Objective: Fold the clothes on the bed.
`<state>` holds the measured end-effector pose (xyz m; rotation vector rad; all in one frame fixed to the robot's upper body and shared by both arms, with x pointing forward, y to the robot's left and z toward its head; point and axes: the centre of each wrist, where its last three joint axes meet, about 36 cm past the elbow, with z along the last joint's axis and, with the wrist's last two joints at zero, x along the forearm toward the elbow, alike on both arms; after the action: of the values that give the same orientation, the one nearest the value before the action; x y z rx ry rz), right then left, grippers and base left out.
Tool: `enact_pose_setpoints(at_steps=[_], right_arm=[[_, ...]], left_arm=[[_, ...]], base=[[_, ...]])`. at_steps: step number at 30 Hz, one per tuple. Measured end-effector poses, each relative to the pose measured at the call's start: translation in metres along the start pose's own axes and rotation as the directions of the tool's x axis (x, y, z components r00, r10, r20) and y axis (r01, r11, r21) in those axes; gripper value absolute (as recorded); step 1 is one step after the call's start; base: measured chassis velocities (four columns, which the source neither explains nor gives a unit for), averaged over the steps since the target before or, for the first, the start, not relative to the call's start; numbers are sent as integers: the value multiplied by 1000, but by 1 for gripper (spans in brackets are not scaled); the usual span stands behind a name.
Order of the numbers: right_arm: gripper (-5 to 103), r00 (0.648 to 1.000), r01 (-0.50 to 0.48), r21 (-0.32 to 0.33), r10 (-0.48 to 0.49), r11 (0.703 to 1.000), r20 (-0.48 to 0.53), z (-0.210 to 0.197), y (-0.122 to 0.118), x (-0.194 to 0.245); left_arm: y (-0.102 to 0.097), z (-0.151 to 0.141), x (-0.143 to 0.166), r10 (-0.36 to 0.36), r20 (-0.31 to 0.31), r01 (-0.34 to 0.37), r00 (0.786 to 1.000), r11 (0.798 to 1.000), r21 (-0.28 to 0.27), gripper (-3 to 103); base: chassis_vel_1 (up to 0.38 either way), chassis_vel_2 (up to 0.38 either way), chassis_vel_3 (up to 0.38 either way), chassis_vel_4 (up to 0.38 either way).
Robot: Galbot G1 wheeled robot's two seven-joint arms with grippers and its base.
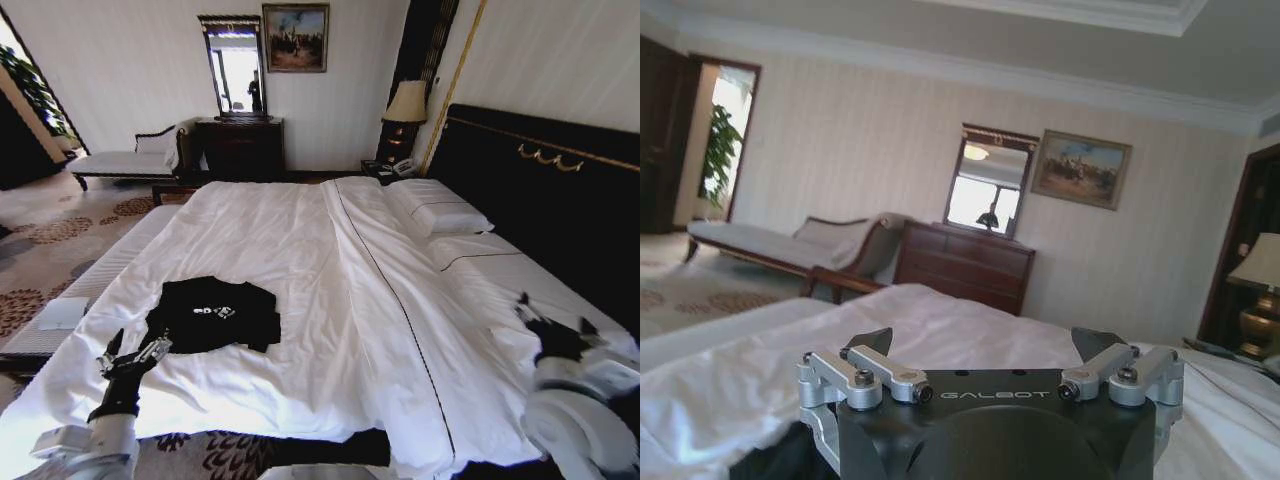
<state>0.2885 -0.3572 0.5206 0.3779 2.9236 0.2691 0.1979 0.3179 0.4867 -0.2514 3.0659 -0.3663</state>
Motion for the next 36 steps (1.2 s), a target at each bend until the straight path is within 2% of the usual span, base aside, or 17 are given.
enact_pose_setpoints(at_steps=[1, 3, 4, 5, 6, 8, 10, 11, 12, 14, 15, 16, 18, 21, 25, 28, 36], right_arm=[[100, 1000, 0, 0, 0, 1000, 0, 0, 0, 0], [100, 983, 179, -37, -177, 983, 39, 12, 5, -3], [100, 983, 179, -37, -177, 983, 39, 12, 5, -3], [100, 952, 306, -65, -303, 950, 51, 23, 13, -2], [100, 928, 372, -73, -370, 925, 48, 32, 20, 0], [100, 909, 416, -59, -414, 907, 41, 41, 27, 3], [100, 905, 426, -49, -424, 903, 39, 44, 29, 5], [100, 902, 432, -32, -431, 902, 34, 49, 30, 6], [100, 903, 429, -22, -428, 903, 32, 51, 29, 7], [100, 904, 428, -19, -427, 904, 31, 52, 29, 7], [100, 906, 422, -11, -422, 906, 33, 53, 27, 7], [100, 906, 422, -11, -422, 906, 33, 53, 27, 7], [100, 910, 413, -1, -413, 911, 38, 54, 25, 5], [100, 915, 402, 10, -402, 916, 45, 56, 23, 4], [100, 919, 391, 32, -392, 920, 49, 58, 23, 4], [100, 924, 377, 72, -380, 923, 44, 59, 23, 9], [100, 924, 369, 87, -375, 925, 74, 69, 24, 16]], left_arm=[[0, 0, 0, 0, 0, 0, 1000, 1000, 0, 100], [-4, -5, 0, 26, -24, -26, 999, 1000, 12, 100], [-4, -5, 0, 26, -24, -26, 999, 1000, 12, 100], [-8, -10, 0, 65, -29, -65, 997, 998, -8, 100], [-12, -17, 1, 110, -24, -111, 994, 993, -39, 100], [-14, -28, 0, 169, -8, -169, 986, 983, -75, 100], [-12, -34, -2, 188, -2, -188, 982, 978, -88, 100], [-3, -50, -10, 217, 21, -213, 976, 970, -119, 100], [8, -63, -19, 223, 49, -213, 974, 964, -158, 100], [13, -66, -22, 220, 56, -208, 974, 963, -173, 100], [27, -73, -32, 206, 80, -184, 975, 958, -220, 100], [27, -73, -32, 206, 80, -184, 975, 958, -220, 100], [40, -71, -40, 191, 96, -159, 977, 950, -269, 100], [40, -55, -38, 187, 86, -154, 978, 941, -303, 100], [25, -37, -24, 196, 58, -173, 979, 945, -278, 100], [4, -30, -9, 184, 46, -172, 982, 966, -192, 100], [-7, -19, 0, 182, 42, -173, 982, 972, -160, 100]], base=[[0, 0, 0, 0], [0, 0, 0, 0], [0, 0, 0, 0], [0, 0, 0, 0], [0, 0, 0, 0], [0, 0, 0, 0], [0, 0, 0, 0], [0, 0, 0, 0], [0, 0, 0, 0], [0, 0, 0, 0], [0, 0, 0, 0], [0, 0, 0, 0], [0, 0, 0, 0], [0, 0, 0, 0], [0, 0, 0, 0], [0, 0, 0, 0], [0, 0, 0, 0]])
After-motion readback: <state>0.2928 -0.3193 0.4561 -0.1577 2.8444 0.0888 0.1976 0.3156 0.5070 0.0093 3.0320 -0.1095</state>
